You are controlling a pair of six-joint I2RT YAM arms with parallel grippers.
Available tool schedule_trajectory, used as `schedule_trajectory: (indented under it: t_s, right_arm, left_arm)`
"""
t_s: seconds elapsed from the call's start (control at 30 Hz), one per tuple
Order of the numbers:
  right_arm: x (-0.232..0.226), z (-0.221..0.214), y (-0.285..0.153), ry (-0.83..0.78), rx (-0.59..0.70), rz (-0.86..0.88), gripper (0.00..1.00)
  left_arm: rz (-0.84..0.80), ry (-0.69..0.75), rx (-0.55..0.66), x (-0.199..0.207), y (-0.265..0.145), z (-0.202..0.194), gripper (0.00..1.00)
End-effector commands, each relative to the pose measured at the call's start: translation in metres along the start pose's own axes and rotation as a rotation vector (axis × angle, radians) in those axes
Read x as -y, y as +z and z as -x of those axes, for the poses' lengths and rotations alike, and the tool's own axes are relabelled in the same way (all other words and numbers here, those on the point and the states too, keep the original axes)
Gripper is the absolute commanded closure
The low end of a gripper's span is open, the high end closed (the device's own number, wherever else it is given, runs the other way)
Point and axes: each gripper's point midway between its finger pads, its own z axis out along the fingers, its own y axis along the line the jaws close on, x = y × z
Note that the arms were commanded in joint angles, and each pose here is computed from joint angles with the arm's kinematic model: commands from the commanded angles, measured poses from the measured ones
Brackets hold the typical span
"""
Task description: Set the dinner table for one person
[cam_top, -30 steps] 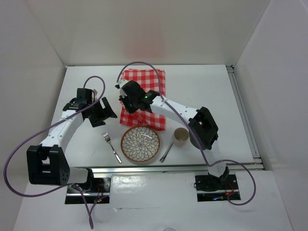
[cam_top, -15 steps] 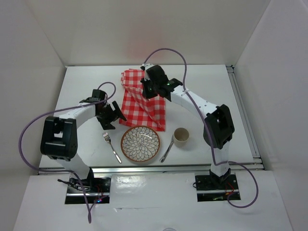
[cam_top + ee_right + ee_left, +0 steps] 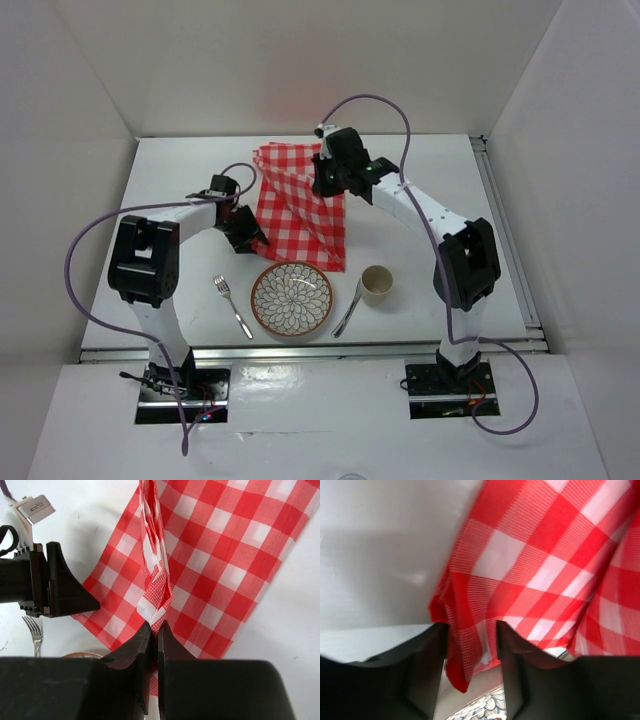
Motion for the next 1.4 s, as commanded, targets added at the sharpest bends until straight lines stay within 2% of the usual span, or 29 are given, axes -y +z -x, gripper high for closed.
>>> schedule_trajectory:
  t_s: [0.0,0.07,0.1,0.13,0.17,0.3,0.33,0.4,0.43,0.47,0.53,0.57,0.7,0.8,0.9,0.97,1.17,1.27,1.37]
  right_arm:
    - [-0.002,0.033,-0.028,0.008,0.103,0.032,1.0]
    - [0.012,0.035,-0.031,0.024,0.109,0.01,1.0]
    - [0.012,0.035,-0.031,0.024,0.109,0.01,1.0]
    - [0.024,0.033,-0.03,0.04,0.102,0.001,1.0]
    - [0.026,0.039,-0.035,0.043,0.121,0.006,1.0]
    - [0.051,0.054,-0.042,0.082,0.152,-0.015,1.0]
    - [0.068,0.066,-0.05,0.1,0.178,-0.042,1.0]
    - [0.086,0.084,-0.066,0.118,0.221,-0.063,1.0]
    - [0.093,0.096,-0.076,0.136,0.253,-0.063,1.0]
    - [0.114,0.113,-0.092,0.167,0.296,-0.097,1.0]
    - [0.128,0.134,-0.122,0.19,0.359,-0.103,1.0]
    - [0.147,0.146,-0.142,0.222,0.405,-0.136,1.0]
    - [0.167,0.169,-0.218,0.287,0.548,-0.143,1.0]
    - [0.159,0.171,-0.26,0.302,0.622,-0.123,1.0]
    - [0.146,0.17,-0.291,0.297,0.668,-0.121,1.0]
    - [0.125,0.173,-0.326,0.275,0.73,-0.107,1.0]
    - [0.094,0.164,-0.383,0.244,0.805,-0.11,1.0]
    - [0.094,0.162,-0.386,0.248,0.808,-0.119,1.0]
    - [0.098,0.164,-0.384,0.244,0.806,-0.131,1.0]
  left_arm:
    - [0.013,0.006,0.008,0.002,0.001,0.007,0.48]
    - [0.007,0.018,0.015,0.004,-0.002,0.007,0.66]
    - [0.007,0.018,0.015,0.004,-0.002,0.007,0.83]
    - [0.007,0.027,0.015,0.003,-0.002,0.007,0.94]
    - [0.001,0.03,0.021,0.008,-0.005,0.011,1.0]
    - [-0.006,0.069,0.075,0.029,-0.025,0.033,1.0]
    - [-0.048,0.102,0.123,0.05,-0.041,0.048,1.0]
    - [-0.067,0.109,0.182,0.064,-0.066,0.07,1.0]
    - [-0.111,0.145,0.259,0.09,-0.092,0.091,1.0]
    - [-0.132,0.154,0.301,0.099,-0.111,0.105,1.0]
    - [-0.159,0.14,0.369,0.109,-0.148,0.128,1.0]
    - [-0.217,0.17,0.461,0.131,-0.19,0.145,1.0]
    - [-0.337,0.176,0.619,0.143,-0.285,0.17,1.0]
    - [-0.4,0.174,0.681,0.138,-0.33,0.169,1.0]
    - [-0.455,0.191,0.711,0.132,-0.367,0.151,1.0]
    - [-0.487,0.207,0.765,0.129,-0.4,0.137,1.0]
    - [-0.505,0.266,0.813,0.121,-0.437,0.102,1.0]
    - [-0.491,0.292,0.863,0.121,-0.454,0.091,1.0]
    - [-0.476,0.277,0.87,0.116,-0.452,0.096,1.0]
